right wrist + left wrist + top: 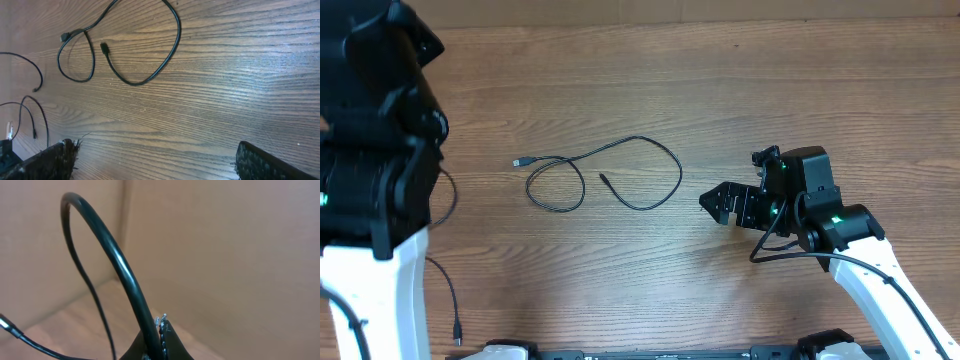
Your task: Untangle cables
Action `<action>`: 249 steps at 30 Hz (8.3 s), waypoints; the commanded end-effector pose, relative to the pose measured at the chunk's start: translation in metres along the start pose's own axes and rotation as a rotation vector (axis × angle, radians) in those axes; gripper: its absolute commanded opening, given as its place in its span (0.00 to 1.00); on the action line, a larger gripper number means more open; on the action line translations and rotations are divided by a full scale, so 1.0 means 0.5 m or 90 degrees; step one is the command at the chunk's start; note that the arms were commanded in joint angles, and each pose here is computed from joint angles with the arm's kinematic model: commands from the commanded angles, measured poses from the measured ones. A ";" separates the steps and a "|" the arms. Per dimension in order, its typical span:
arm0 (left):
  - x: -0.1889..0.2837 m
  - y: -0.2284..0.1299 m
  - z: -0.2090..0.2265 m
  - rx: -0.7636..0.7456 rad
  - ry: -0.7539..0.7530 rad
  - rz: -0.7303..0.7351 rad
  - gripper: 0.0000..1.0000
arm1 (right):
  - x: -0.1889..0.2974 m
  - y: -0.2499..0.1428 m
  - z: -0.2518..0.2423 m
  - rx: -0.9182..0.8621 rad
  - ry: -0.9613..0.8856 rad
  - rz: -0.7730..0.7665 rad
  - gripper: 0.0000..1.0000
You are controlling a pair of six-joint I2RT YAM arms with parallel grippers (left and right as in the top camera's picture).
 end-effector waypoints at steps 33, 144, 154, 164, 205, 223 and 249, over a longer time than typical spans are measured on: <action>-0.376 0.046 0.389 0.202 0.256 -0.088 0.04 | 0.003 0.012 0.003 0.010 0.000 -0.015 1.00; -0.202 -0.893 -0.076 -0.729 -0.453 1.008 0.82 | 0.003 0.011 0.002 0.009 -0.002 -0.014 1.00; -0.229 -0.917 -0.091 -0.825 -0.581 0.935 0.77 | 0.003 0.013 -0.004 0.009 -0.016 -0.019 1.00; -0.234 -0.919 -0.096 -0.912 -0.691 0.882 0.74 | 0.003 0.012 -0.005 0.008 -0.016 -0.018 1.00; -0.249 -1.040 -0.037 -1.025 -0.865 0.832 0.04 | 0.003 0.002 -0.009 0.000 -0.022 -0.004 1.00; -0.385 -1.095 -0.111 -0.778 -0.556 0.663 0.04 | 0.003 0.003 -0.009 0.000 -0.022 -0.004 1.00; -0.624 -0.953 0.146 -0.099 -0.052 0.636 0.04 | 0.002 0.011 -0.005 0.006 -0.017 -0.016 1.00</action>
Point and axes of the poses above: each gripper's point midway between its finger pads, its own x axis back along the fingers, its own z axis along the line the jaws close on, y = z × x, the point moved 4 cm from there along x, back along the fingers, and after that the axes turned 1 degree about x, right-handed, at the moved point
